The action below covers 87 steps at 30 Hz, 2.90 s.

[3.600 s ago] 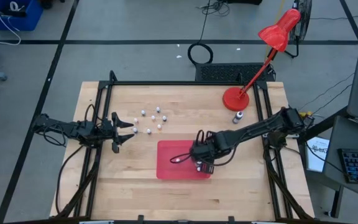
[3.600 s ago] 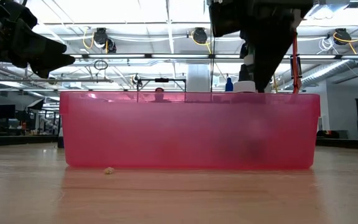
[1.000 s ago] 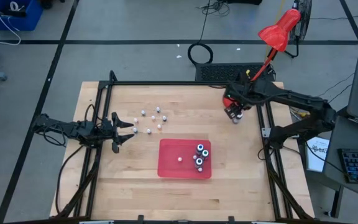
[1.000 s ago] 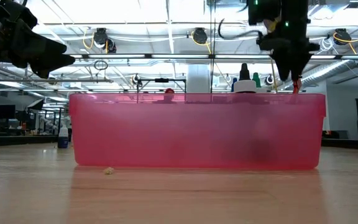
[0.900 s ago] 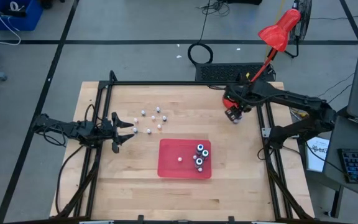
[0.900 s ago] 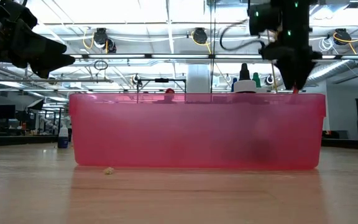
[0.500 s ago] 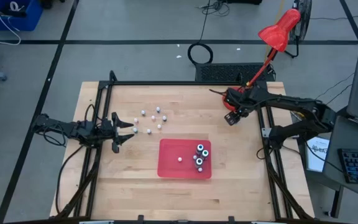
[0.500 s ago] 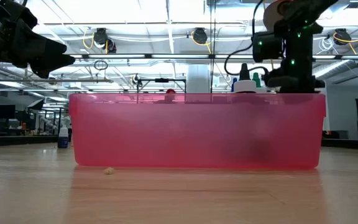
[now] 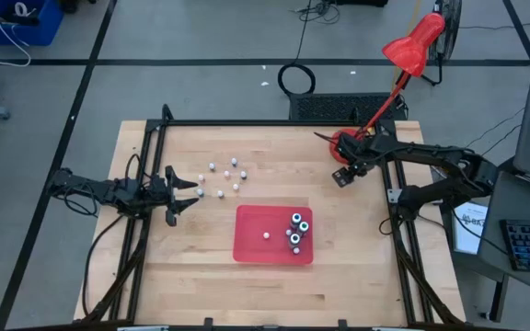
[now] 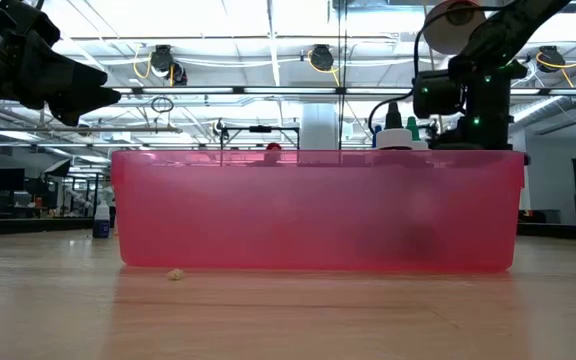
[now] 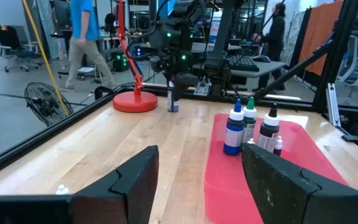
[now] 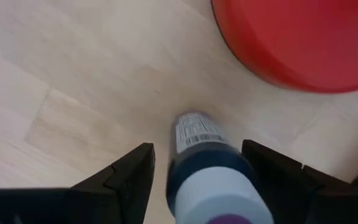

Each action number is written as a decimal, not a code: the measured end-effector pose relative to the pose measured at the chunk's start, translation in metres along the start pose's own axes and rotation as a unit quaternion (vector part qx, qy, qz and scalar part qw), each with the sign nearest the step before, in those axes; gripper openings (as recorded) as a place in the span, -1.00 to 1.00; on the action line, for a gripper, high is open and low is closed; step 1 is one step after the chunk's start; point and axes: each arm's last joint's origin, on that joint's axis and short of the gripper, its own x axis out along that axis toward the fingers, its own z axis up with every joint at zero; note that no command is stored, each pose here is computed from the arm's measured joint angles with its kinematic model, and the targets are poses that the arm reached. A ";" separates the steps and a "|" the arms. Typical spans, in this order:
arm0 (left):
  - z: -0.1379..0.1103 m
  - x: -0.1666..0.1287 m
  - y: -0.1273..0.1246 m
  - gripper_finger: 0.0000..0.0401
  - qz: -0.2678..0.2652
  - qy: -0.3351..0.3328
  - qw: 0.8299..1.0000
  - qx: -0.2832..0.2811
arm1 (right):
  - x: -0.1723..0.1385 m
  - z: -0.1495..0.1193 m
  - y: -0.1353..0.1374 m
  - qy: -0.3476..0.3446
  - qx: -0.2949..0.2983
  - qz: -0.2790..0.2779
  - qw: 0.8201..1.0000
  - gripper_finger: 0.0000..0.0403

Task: Pick & Place food coloring
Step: Put the large violet food coloring bottle into the bin

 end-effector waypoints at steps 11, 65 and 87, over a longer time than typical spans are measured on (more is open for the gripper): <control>0.000 0.000 0.000 0.16 0.000 0.000 1.000 0.000 | 0.000 0.000 0.002 0.006 -0.033 0.031 0.999 -0.38; 0.000 0.000 0.000 0.16 0.000 0.000 1.000 0.000 | -0.114 -0.138 0.283 -0.077 -0.474 0.098 0.872 -0.38; 0.000 0.000 0.000 0.16 0.000 0.000 1.000 0.000 | -0.047 -0.143 0.273 -0.015 -0.454 0.124 0.882 -0.38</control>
